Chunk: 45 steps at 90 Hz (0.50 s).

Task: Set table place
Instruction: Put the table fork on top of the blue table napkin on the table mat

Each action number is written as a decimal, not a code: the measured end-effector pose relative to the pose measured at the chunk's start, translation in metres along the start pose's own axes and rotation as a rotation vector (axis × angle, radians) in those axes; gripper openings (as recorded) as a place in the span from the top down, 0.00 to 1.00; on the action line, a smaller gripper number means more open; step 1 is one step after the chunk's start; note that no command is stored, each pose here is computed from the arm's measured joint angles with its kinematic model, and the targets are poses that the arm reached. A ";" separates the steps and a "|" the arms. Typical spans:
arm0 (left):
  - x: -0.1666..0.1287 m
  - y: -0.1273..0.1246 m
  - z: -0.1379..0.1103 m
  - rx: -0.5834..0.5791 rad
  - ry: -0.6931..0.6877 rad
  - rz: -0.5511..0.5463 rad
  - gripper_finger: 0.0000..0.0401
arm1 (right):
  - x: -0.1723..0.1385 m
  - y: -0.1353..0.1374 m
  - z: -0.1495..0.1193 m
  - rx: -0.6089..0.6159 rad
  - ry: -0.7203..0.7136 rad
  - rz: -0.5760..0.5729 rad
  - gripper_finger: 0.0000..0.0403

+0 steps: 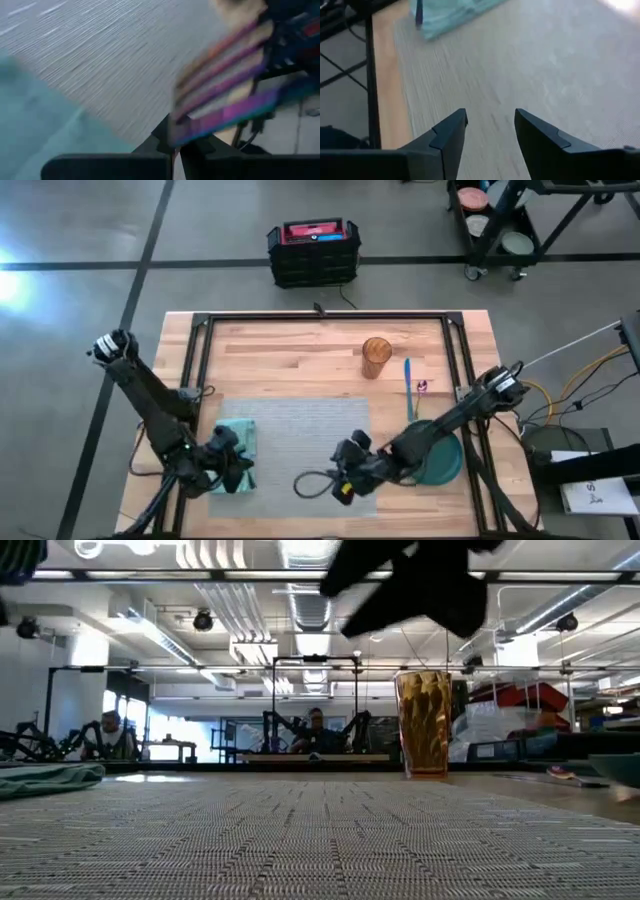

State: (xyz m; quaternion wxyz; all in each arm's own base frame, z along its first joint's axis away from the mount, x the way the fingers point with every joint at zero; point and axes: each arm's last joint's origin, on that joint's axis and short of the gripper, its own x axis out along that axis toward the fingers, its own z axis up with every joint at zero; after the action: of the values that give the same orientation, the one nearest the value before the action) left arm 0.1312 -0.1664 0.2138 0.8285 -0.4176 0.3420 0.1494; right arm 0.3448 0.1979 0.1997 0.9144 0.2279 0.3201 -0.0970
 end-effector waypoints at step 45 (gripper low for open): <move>-0.007 0.023 0.002 -0.001 0.118 0.147 1.00 | 0.032 0.003 -0.031 -0.063 -0.027 0.188 0.61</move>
State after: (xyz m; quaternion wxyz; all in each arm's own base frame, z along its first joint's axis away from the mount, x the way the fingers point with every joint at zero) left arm 0.1143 -0.1509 0.2059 0.7934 -0.3997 0.4201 0.1851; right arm 0.3534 0.2140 0.1595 0.9304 0.2266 0.2880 -0.0035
